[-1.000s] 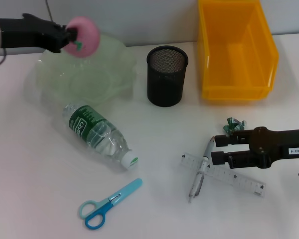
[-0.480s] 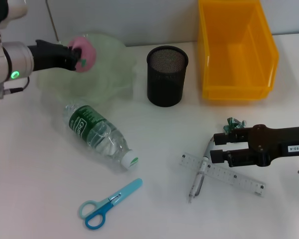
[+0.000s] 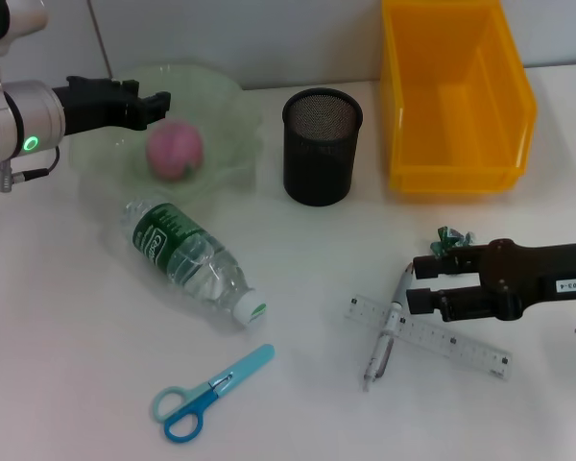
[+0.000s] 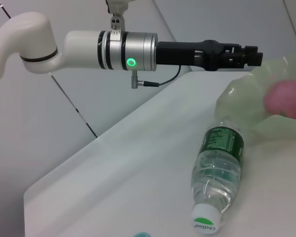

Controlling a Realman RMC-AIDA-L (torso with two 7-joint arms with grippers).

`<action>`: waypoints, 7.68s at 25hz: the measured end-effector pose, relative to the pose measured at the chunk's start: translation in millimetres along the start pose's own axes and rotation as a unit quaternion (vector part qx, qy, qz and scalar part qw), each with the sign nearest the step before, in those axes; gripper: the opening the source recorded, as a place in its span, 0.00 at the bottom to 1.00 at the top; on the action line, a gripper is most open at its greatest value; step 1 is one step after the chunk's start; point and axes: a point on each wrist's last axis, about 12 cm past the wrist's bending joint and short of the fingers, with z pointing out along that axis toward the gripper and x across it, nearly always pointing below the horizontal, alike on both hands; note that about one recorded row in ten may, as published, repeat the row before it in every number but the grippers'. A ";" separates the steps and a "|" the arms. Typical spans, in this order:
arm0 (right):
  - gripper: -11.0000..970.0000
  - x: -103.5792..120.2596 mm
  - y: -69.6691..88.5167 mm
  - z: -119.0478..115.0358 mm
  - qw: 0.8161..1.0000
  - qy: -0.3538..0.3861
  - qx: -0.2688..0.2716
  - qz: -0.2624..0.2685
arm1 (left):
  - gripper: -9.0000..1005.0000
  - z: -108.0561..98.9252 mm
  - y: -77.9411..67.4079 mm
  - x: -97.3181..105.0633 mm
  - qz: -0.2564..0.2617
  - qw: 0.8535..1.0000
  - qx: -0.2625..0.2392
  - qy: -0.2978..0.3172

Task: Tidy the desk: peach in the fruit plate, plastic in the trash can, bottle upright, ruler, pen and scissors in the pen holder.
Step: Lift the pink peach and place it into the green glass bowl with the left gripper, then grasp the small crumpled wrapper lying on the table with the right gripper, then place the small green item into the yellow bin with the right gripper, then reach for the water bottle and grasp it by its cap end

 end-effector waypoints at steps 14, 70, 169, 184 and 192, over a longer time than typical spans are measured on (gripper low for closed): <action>0.73 0.8 -0.7 -12.8 1.000 -0.017 0.022 -0.005 | 0.78 -48.6 -25.7 -19.2 -0.045 0.968 0.201 -0.140; 0.72 -134.5 -23.7 56.5 0.896 0.371 0.245 -0.015 | 0.81 -70.8 -62.1 72.0 0.032 0.928 0.366 -0.059; 0.77 -178.0 -32.9 13.4 0.935 0.052 0.341 -0.079 | 0.79 -75.9 -57.9 74.5 0.027 0.929 0.365 -0.061; 0.79 -104.4 18.4 -28.8 0.977 -0.110 0.141 -0.116 | 0.79 -81.5 -58.2 75.8 0.027 0.923 0.378 -0.064; 0.79 -56.5 27.0 -32.4 0.993 -0.090 0.028 -0.073 | 0.78 -84.1 -55.5 75.2 0.027 0.923 0.379 -0.065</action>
